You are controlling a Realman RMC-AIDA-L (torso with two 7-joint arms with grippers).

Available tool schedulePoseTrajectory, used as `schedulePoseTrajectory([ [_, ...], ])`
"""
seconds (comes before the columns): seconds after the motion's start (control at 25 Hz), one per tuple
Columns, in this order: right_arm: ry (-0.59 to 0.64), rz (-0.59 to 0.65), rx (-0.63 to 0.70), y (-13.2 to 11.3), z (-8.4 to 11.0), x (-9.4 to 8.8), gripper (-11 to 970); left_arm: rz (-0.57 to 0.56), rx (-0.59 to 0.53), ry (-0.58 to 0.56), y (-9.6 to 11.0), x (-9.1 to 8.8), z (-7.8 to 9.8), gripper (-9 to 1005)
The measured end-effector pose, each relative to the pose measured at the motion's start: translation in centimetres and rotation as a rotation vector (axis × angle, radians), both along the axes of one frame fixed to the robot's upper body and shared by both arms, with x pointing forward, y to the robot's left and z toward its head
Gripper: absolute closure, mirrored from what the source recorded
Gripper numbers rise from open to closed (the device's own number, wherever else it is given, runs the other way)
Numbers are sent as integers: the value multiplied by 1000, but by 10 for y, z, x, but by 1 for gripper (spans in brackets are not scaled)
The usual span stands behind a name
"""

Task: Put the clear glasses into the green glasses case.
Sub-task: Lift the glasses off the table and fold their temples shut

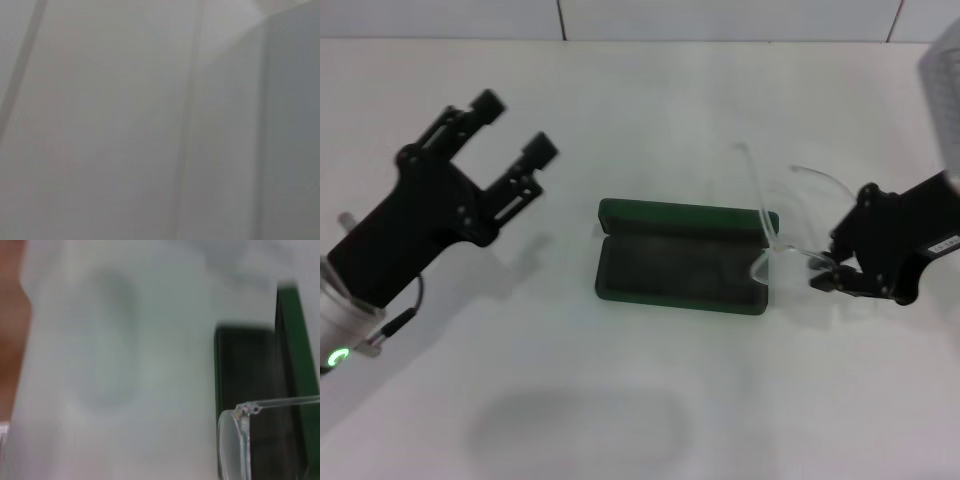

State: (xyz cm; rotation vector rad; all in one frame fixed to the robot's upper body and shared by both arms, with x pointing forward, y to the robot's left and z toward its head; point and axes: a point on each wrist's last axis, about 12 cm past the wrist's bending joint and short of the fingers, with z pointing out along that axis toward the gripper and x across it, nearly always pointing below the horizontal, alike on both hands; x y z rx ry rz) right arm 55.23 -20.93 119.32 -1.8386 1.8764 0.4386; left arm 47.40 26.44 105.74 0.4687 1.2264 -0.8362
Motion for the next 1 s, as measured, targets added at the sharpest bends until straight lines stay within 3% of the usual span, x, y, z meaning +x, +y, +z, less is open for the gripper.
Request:
schedulePoseTrajectory([
  [0.16, -112, 148, 134, -6, -11, -6, 840, -182, -13, 45, -8, 19, 16, 256],
  [0.36, -244, 272, 242, 2, -35, -8, 840, -308, -6, 65, -20, 39, 33, 257],
  [0.52, -348, 349, 377, 6, -42, -14, 840, -411, 35, 69, -33, 47, 40, 258],
  [0.76, -534, 431, 594, 1, -46, -30, 841, -446, 64, 71, -36, 46, 39, 257],
  [1.0, -573, 416, 678, -4, -50, -34, 842, -462, 67, 51, -32, 44, 42, 257],
])
